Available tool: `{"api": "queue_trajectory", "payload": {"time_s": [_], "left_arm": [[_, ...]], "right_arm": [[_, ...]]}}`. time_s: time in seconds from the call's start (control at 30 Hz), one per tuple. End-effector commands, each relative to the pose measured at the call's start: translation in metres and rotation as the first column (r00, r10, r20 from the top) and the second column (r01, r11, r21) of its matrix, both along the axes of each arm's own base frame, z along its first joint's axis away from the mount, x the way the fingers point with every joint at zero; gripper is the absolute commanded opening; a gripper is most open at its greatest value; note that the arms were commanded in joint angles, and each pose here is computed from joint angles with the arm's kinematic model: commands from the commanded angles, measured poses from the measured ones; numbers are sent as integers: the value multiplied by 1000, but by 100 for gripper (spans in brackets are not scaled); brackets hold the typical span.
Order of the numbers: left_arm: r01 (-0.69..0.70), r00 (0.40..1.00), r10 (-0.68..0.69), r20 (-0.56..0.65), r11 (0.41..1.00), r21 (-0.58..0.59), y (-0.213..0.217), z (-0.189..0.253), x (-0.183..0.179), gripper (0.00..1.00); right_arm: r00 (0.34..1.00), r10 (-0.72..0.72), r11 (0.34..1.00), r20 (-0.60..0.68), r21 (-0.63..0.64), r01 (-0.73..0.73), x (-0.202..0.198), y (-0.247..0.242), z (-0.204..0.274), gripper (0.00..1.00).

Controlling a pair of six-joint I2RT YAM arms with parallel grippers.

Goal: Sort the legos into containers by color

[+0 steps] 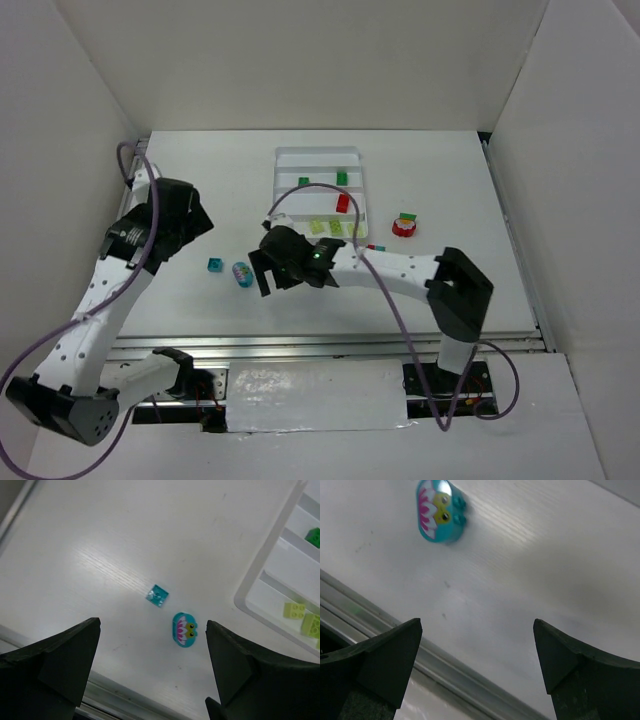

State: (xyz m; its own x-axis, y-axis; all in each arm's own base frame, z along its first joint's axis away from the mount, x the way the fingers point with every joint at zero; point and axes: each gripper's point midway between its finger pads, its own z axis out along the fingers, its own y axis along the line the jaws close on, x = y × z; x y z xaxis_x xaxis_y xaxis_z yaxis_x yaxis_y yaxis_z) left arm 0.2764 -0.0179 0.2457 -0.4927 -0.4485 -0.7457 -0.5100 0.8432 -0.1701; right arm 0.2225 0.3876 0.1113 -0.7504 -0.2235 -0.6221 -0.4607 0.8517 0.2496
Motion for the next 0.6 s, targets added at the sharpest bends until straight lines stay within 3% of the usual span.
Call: {"api": "queue_trajectory", "payload": {"time_s": [0.0,0.1,0.27,0.43,0.47,0.57], "left_arm": [[-109,994,110,-8,986,123,40,2,-36,99],[-223,975,224,18,957,185,67,-10,-57,100],[-261,957,244,158,960,100,71,6,-66,99],[-215,964,197,179,973,84,67,5,-65,100],[-207,966,190,175,975,81,65,4,-64,99],[-199,972,184,146,976,94,64,1,-61,99]], "right_arm": [[999,52,998,18,-21,-51,16,38,-2,100],[997,78,995,6,-71,-77,29,65,-22,100],[995,98,988,6,-124,-96,48,93,-49,100],[995,99,980,17,-175,-95,59,101,-69,98],[995,101,979,19,-181,-96,60,102,-73,97],[992,122,977,21,-177,-116,60,105,-79,72]]}}
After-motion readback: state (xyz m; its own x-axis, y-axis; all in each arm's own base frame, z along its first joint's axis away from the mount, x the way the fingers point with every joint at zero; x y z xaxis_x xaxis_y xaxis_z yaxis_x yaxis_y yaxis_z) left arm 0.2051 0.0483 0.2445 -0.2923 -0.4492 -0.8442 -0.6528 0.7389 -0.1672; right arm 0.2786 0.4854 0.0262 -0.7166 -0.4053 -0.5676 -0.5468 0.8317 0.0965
